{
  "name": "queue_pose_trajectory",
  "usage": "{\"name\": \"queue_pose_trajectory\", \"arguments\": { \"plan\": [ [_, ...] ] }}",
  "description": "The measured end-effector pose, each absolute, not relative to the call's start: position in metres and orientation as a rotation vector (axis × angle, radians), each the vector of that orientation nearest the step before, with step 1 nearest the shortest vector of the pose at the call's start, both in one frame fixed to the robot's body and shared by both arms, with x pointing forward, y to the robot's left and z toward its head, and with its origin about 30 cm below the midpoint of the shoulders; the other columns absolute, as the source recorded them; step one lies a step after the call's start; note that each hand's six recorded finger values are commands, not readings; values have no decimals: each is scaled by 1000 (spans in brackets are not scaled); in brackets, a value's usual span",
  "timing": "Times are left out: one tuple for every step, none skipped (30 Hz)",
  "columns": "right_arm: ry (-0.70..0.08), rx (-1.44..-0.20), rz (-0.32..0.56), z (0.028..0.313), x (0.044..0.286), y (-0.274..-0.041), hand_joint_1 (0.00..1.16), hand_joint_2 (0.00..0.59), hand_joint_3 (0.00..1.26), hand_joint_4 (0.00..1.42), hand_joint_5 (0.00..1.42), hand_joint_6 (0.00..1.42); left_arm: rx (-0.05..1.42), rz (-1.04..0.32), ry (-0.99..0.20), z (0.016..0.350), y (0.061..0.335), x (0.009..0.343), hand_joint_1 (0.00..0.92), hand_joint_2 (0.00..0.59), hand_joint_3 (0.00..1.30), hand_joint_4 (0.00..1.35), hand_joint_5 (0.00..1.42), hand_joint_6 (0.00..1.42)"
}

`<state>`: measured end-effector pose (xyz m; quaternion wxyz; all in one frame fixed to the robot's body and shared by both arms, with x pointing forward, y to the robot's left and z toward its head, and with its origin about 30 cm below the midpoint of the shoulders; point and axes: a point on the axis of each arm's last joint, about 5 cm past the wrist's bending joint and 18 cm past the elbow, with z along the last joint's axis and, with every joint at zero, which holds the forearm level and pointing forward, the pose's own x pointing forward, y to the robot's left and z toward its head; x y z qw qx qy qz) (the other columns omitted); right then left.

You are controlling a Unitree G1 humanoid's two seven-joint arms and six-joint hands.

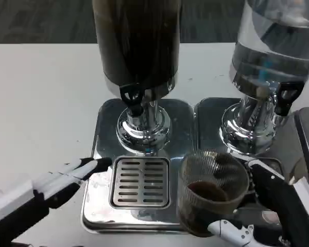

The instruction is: Grasp the cup under the faucet to collect the drink, then remove the cup.

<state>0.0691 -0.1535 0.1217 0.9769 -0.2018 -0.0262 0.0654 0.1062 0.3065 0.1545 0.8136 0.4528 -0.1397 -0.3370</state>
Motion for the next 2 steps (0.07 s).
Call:
{"name": "queue_pose_trajectory", "arguments": {
  "plan": [
    [-53,-406,132,122,69,-153,734,256,462,489,584,616,966,-719,-298,154,306,106,0,95,5,0,0,26],
    [-53,-405,131,122,69,-153,734,256,462,490,584,616,965,-719,-298,154,306,106,0,94,5,0,0,26]
  ]
}}
